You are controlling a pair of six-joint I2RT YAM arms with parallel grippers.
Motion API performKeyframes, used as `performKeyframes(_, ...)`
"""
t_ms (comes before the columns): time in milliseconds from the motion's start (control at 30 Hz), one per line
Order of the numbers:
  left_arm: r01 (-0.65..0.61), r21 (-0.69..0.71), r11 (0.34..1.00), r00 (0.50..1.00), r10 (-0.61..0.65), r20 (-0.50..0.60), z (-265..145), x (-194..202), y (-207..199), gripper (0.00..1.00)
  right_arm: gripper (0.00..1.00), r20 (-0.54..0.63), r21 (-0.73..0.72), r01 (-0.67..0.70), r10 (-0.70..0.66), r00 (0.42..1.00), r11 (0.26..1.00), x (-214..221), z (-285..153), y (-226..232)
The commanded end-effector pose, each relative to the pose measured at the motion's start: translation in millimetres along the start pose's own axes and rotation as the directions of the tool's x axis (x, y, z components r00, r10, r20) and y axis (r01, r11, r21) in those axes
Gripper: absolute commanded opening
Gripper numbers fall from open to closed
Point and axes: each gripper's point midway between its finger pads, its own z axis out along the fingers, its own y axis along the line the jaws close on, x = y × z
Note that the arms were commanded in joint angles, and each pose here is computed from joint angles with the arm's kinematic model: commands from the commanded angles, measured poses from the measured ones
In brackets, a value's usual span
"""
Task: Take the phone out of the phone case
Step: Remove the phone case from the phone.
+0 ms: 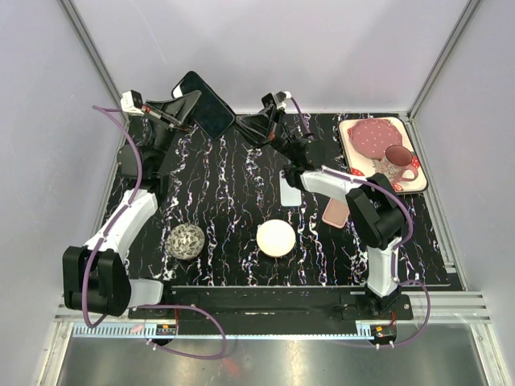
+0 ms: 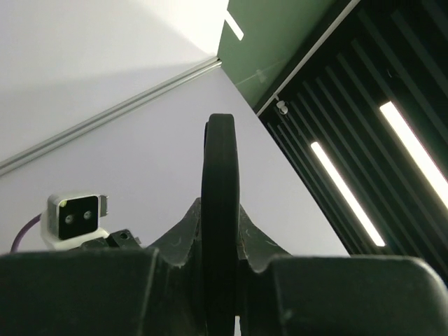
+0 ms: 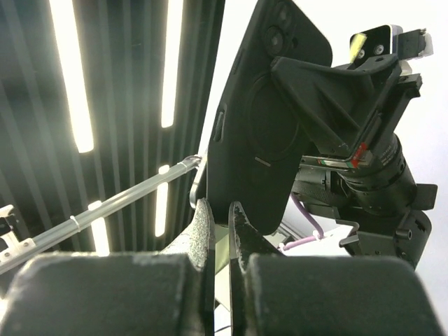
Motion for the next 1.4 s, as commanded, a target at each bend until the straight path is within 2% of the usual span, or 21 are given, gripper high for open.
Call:
performKeyframes(0, 0.011, 0.422, 0.906, 0.971, 0.091, -0.221, -28, 70, -159, 0.00, 0.00, 0.103, -0.055, -0.151, 0.156, 0.982, 0.987, -28, -6, -10)
performKeyframes(133, 0.020, 0.444, 0.896, 0.971, 0.089, -0.223, -32, 73, -172, 0.00, 0.00, 0.101, -0.039, -0.128, 0.132, 0.986, 0.991, -28, -8, -17)
performKeyframes(233, 0.019, 0.449, 0.893, 0.970, 0.092, -0.226, -33, 75, -180, 0.00, 0.00, 0.089, 0.038, -0.105, 0.101, 0.991, 0.994, -25, -10, -30)
performKeyframes(267, 0.009, 0.453, 0.891, 0.968, 0.105, -0.227, -35, 77, -184, 0.00, 0.00, 0.063, 0.115, -0.065, 0.058, 0.996, 0.991, -18, -16, -44)
performKeyframes(300, 0.005, 0.448, 0.894, 0.968, 0.108, -0.226, -35, 78, -184, 0.00, 0.00, 0.093, 0.234, -0.085, 0.065, 0.994, 0.969, -24, -20, -67)
performKeyframes(333, 0.002, 0.433, 0.901, 0.968, 0.107, -0.226, -34, 78, -182, 0.00, 0.00, 0.061, 0.293, -0.044, 0.027, 0.998, 0.955, -17, -19, -61)
performKeyframes(367, 0.000, 0.428, 0.904, 0.968, 0.108, -0.229, -36, 79, -181, 0.00, 0.00, 0.035, 0.368, 0.066, -0.085, 0.996, 0.927, -18, -25, -74)
performKeyframes(400, 0.000, 0.420, 0.908, 0.967, 0.107, -0.230, -36, 80, -179, 0.00, 0.02, 0.068, 0.511, 0.028, -0.072, 0.995, 0.859, -25, -39, -99)
performKeyframes(433, 0.001, 0.402, 0.915, 0.967, 0.101, -0.234, -35, 80, -176, 0.00, 0.07, 0.045, 0.548, 0.080, -0.124, 0.991, 0.833, -23, -38, -91)
performKeyframes(467, -0.015, 0.397, 0.918, 0.963, 0.120, -0.240, -35, 82, -174, 0.00, 0.17, 0.001, 0.589, 0.170, -0.212, 0.977, 0.790, -27, -41, -95)
performKeyframes(500, -0.019, 0.385, 0.923, 0.962, 0.123, -0.246, -34, 82, -170, 0.00, 0.30, 0.002, 0.650, 0.153, -0.203, 0.979, 0.744, -29, -52, -105)
performKeyframes(600, -0.010, 0.341, 0.940, 0.955, 0.111, -0.276, -28, 86, -156, 0.00, 0.35, -0.029, 0.664, 0.186, -0.223, 0.974, 0.724, -34, -61, -101)
performKeyframes(733, 0.016, 0.299, 0.954, 0.940, 0.088, -0.330, -23, 96, -145, 0.00, 0.36, -0.090, 0.643, 0.212, -0.202, 0.975, 0.736, -37, -66, -94)
performKeyframes(1000, 0.006, 0.228, 0.974, 0.926, 0.081, -0.370, -17, 104, -114, 0.00, 0.36, -0.259, 0.559, 0.295, -0.174, 0.950, 0.775, -24, -41, -76)
performKeyframes(1200, 0.041, 0.188, 0.981, 0.913, 0.040, -0.406, -9, 114, -79, 0.00, 0.36, -0.287, 0.494, 0.237, -0.100, 0.953, 0.836, -15, -31, -75)
performKeyframes(1233, 0.047, 0.179, 0.983, 0.914, 0.030, -0.404, -7, 114, -73, 0.00, 0.36, -0.268, 0.498, 0.182, -0.049, 0.962, 0.848, -14, -31, -79)
performKeyframes(1367, 0.066, 0.166, 0.984, 0.914, 0.007, -0.405, -4, 118, -61, 0.00, 0.35, -0.284, 0.439, 0.161, -0.034, 0.958, 0.884, -7, -21, -76)
